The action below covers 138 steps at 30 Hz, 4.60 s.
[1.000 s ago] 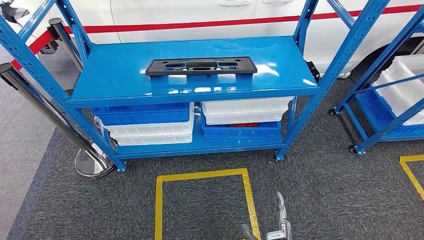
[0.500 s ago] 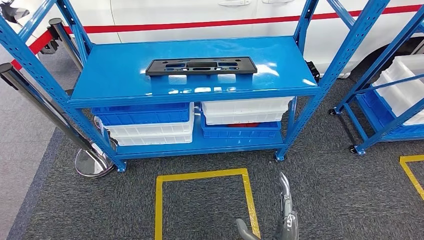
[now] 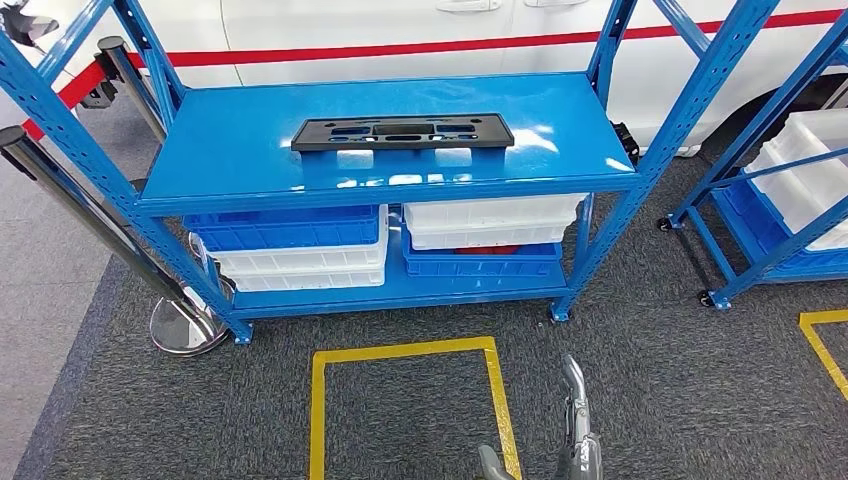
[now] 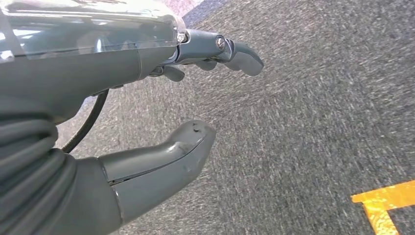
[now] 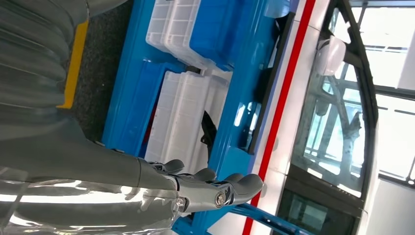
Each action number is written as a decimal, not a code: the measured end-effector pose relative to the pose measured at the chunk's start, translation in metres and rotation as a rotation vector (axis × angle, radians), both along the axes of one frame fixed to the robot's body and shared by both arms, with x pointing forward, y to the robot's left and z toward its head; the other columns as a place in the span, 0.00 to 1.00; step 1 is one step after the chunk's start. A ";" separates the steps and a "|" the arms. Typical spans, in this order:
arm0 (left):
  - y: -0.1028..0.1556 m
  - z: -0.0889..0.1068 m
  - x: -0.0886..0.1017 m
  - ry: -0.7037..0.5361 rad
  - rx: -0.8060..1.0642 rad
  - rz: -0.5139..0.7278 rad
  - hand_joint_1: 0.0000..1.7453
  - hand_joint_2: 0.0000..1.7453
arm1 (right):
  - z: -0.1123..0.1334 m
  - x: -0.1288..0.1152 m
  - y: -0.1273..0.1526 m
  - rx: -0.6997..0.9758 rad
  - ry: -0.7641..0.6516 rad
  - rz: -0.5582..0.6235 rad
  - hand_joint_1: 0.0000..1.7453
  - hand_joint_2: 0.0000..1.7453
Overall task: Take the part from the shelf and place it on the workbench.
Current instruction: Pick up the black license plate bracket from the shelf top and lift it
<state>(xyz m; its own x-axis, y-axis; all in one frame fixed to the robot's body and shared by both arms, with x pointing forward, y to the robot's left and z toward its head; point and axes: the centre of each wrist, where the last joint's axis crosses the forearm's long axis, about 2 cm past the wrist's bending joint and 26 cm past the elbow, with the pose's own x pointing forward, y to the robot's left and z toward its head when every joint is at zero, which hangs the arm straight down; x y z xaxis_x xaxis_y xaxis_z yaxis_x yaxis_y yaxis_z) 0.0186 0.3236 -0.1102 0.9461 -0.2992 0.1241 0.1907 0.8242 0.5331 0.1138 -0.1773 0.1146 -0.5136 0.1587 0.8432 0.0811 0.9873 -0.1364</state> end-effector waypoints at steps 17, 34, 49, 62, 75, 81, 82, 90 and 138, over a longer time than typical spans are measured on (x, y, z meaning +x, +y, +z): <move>-0.005 -0.001 -0.006 -0.013 -0.077 0.092 0.00 0.00 | -0.001 -0.006 -0.003 -0.029 0.020 0.001 0.00 0.00; -0.002 -0.001 -0.003 -0.012 -0.112 0.058 0.00 0.00 | -0.009 0.008 -0.001 -0.077 0.188 0.079 0.00 0.00; 0.005 -0.001 -0.003 -0.022 -0.131 0.049 0.00 0.00 | -0.026 0.026 0.002 -0.147 0.242 0.163 0.00 0.00; 0.001 -0.001 -0.004 -0.024 -0.140 0.035 0.00 0.00 | -0.036 0.019 0.001 -0.170 0.273 0.150 0.00 0.00; 0.000 -0.002 -0.004 -0.016 -0.162 -0.030 0.00 0.00 | -0.025 0.046 0.010 -0.432 0.192 0.134 0.00 0.00; 0.005 -0.001 0.002 -0.024 -0.176 -0.118 0.00 0.00 | -0.008 0.109 0.019 -0.633 0.170 0.124 0.00 0.00; 0.007 -0.001 0.002 -0.024 -0.176 -0.129 0.00 0.00 | -0.004 0.121 0.018 -0.670 0.160 0.106 0.00 0.00; 0.015 0.000 0.003 -0.022 -0.168 -0.155 0.00 0.00 | 0.020 0.172 0.008 -0.773 0.116 -0.010 0.00 0.00; 0.012 -0.001 0.006 -0.019 -0.177 -0.222 0.00 0.00 | 0.043 0.209 0.012 -1.427 -0.227 -0.305 0.00 1.00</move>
